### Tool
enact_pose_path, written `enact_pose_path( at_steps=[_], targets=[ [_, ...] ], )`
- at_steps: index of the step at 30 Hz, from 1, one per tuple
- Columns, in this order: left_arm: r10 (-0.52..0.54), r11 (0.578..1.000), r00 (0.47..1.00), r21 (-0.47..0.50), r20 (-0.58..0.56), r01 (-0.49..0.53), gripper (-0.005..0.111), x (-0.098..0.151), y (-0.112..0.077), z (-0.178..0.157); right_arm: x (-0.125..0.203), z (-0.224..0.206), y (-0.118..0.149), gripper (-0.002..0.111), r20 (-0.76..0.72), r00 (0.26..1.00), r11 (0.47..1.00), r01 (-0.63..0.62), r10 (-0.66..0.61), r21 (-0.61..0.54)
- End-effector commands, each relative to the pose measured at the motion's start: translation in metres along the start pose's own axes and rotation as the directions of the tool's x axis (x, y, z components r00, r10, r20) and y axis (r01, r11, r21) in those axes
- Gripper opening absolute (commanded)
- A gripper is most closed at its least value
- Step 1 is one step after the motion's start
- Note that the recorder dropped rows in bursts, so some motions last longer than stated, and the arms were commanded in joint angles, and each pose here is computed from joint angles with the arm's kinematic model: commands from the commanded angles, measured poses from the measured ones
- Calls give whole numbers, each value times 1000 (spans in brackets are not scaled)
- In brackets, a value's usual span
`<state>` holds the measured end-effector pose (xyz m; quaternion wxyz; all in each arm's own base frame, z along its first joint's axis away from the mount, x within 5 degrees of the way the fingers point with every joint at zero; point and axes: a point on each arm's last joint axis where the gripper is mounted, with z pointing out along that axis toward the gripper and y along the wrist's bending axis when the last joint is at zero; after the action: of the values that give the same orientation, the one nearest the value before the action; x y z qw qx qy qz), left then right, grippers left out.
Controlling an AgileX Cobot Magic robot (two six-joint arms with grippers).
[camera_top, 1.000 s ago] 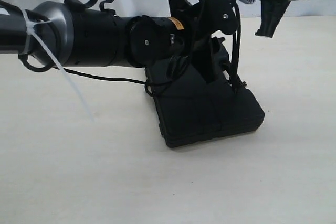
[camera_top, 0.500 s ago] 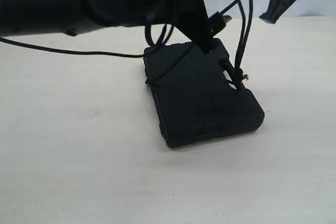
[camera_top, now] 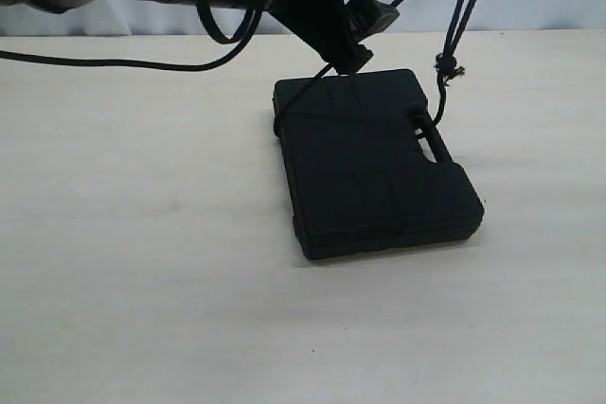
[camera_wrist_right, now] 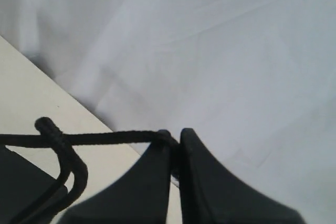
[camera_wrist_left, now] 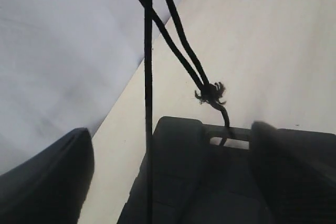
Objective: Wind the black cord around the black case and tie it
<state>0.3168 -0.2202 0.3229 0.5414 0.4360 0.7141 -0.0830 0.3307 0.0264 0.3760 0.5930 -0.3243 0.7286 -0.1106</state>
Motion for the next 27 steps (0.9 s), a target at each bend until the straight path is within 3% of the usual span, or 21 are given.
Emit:
enact_pose_path(
  at_steps=[1, 14, 27],
  targets=[
    [-40, 999, 999, -22, 22, 40, 77, -2, 2, -1, -12, -16, -3, 4, 40, 999, 1000, -9, 10, -19],
    [-4, 999, 999, -33, 32, 5, 77, -5, 0, 0, -61, -40, 24, 4, 205, 974, 985, 123, -97, -122],
    [-5, 991, 996, -133, 90, 17, 77, -10, 9, -2, -86, -44, 62, 4, 303, 944, 947, 207, -128, -244]
  ],
)
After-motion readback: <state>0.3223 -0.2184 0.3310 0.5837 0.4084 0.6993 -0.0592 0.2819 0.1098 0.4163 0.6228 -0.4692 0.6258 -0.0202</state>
